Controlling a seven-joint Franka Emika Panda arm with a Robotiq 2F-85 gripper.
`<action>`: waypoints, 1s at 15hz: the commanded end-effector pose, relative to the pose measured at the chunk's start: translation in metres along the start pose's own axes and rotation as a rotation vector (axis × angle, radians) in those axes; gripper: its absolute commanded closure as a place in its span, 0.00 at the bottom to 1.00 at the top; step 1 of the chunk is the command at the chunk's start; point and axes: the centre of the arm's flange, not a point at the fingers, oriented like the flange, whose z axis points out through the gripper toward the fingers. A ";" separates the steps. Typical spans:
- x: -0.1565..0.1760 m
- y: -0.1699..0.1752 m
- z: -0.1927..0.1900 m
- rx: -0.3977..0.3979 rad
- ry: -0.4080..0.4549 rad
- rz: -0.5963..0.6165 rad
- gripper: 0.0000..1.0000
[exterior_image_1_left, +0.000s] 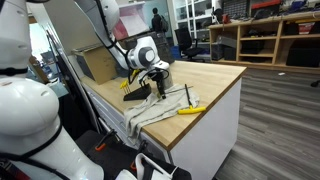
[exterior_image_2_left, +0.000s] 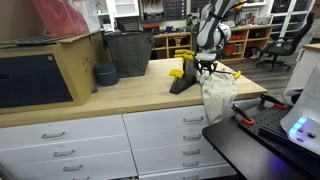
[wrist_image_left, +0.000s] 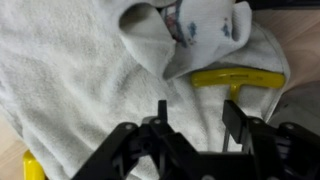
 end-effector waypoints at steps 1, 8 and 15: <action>-0.005 0.001 -0.024 0.055 0.014 0.017 0.08; -0.007 -0.009 -0.025 0.065 0.001 0.022 0.00; 0.003 -0.050 -0.012 0.026 0.004 0.019 0.18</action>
